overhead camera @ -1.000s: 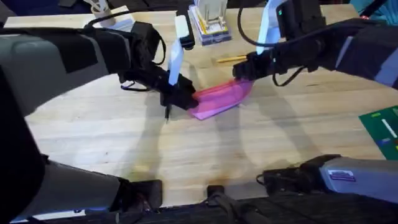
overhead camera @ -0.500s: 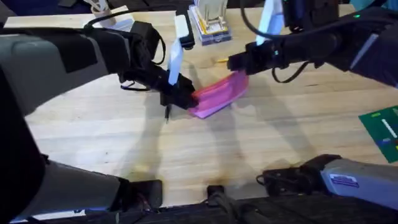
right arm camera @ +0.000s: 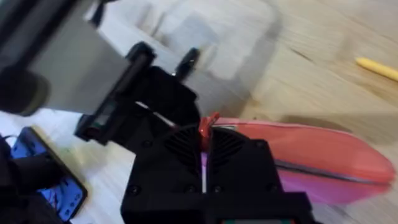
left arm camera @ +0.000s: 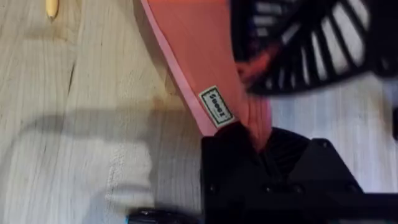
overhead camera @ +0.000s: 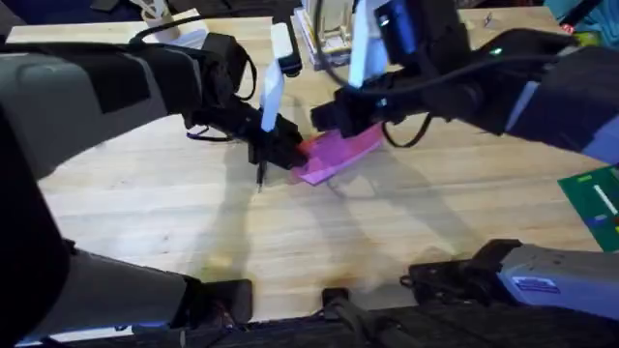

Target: Unzip the bag, pick up the pens from the table one at a time and place them inside, then zip the bag closed.

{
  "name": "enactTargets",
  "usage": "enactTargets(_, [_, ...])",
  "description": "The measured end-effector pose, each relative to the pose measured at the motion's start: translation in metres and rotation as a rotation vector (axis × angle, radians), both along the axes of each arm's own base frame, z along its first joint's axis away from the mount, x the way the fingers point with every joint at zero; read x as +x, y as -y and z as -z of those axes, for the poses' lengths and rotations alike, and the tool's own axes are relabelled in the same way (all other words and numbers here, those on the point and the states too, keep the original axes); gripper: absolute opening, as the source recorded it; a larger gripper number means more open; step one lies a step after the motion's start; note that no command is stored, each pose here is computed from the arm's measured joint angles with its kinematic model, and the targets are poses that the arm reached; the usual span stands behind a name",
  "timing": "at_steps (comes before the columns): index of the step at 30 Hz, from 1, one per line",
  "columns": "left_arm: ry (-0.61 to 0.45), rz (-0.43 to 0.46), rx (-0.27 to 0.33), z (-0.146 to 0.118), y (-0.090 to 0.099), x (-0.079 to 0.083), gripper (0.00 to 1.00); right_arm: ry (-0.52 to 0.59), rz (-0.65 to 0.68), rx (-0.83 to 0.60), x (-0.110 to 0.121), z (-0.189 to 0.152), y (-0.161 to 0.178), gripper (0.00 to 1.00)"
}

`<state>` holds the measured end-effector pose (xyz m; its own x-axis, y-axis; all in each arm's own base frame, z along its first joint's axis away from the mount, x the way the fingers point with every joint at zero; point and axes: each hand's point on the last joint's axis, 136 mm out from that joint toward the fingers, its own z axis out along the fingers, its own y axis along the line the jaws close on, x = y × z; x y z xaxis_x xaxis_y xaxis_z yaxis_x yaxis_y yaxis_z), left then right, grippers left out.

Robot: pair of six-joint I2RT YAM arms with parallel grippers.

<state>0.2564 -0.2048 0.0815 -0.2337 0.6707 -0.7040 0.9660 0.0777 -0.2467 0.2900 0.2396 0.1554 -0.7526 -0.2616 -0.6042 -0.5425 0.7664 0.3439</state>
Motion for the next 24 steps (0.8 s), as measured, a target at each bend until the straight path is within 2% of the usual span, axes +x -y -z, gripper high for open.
enactTargets(8, [0.010,0.000,-0.004,0.000,0.001,0.002,0.043,-0.023,-0.049,0.016,-0.018,0.002,-0.027,0.033])
enactTargets(16, [0.019,0.000,-0.006,-0.001,0.001,0.004,0.043,-0.024,-0.060,0.012,-0.023,0.004,-0.032,0.034])
enactTargets(17, [0.021,0.000,-0.007,-0.001,0.001,0.004,0.043,-0.026,-0.059,0.013,-0.023,0.004,-0.032,0.093])
enactTargets(19, [0.031,0.003,-0.009,-0.001,0.002,0.005,0.043,-0.020,-0.075,0.022,-0.024,0.001,-0.035,0.363])
enactTargets(23, [0.042,-0.001,-0.015,-0.002,-0.001,0.008,0.043,-0.022,-0.049,-0.021,-0.018,0.005,-0.018,0.937])
enactTargets(24, [0.042,-0.001,-0.014,-0.002,-0.001,0.008,0.043,-0.025,-0.050,-0.026,-0.019,0.004,-0.014,0.981])
